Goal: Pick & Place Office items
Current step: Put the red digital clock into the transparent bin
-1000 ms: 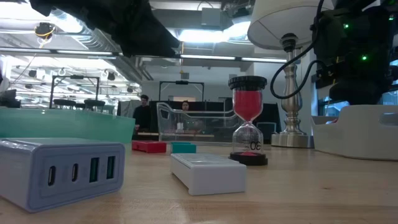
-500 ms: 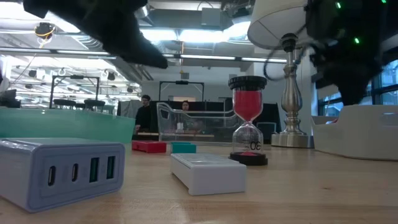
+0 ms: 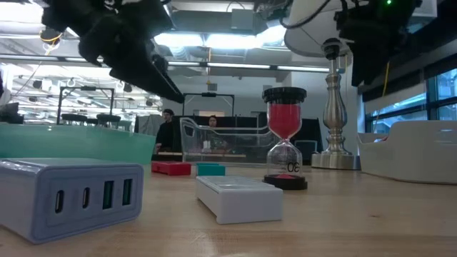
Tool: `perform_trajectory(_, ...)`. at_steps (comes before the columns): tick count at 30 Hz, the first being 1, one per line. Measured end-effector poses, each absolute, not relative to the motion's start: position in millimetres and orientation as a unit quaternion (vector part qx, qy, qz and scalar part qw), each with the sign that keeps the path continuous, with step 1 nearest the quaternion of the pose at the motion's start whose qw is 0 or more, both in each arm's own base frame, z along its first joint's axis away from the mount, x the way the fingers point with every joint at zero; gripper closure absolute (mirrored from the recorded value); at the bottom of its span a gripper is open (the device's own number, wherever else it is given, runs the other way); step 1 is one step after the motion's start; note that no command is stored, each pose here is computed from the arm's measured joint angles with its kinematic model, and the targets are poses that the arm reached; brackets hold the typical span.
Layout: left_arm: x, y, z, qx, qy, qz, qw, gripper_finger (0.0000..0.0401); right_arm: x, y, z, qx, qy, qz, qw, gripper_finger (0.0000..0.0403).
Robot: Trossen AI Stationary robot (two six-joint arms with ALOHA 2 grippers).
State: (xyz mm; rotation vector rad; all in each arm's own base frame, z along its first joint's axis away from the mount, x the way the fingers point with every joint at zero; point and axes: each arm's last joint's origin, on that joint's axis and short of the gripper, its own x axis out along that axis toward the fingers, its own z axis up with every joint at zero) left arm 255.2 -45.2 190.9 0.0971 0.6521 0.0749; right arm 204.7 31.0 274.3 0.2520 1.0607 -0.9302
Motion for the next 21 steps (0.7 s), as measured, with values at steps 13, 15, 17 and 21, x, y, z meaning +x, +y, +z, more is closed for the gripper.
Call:
perform_trajectory(13, 268, -18, 155, 0.156, 0.392, -0.103, 0.901, 0.0164, 207, 34, 275, 0.096, 0.486, -0.408, 0.766, 0.0129)
perform_trajectory(15, 270, -12, 148, 0.166, 0.402, -0.096, 0.895, 0.0164, 207, 34, 276, 0.096, 0.486, -0.408, 0.767, 0.0129)
perform_trajectory(17, 271, -6, 142, 0.164, 0.415, -0.095, 0.890, 0.0164, 207, 34, 276, 0.096, 0.486, -0.408, 0.767, 0.0129)
perform_trajectory(21, 272, 2, 132, 0.160, 0.433, -0.089, 0.882, 0.0164, 207, 34, 276, 0.095, 0.486, -0.407, 0.767, 0.0129)
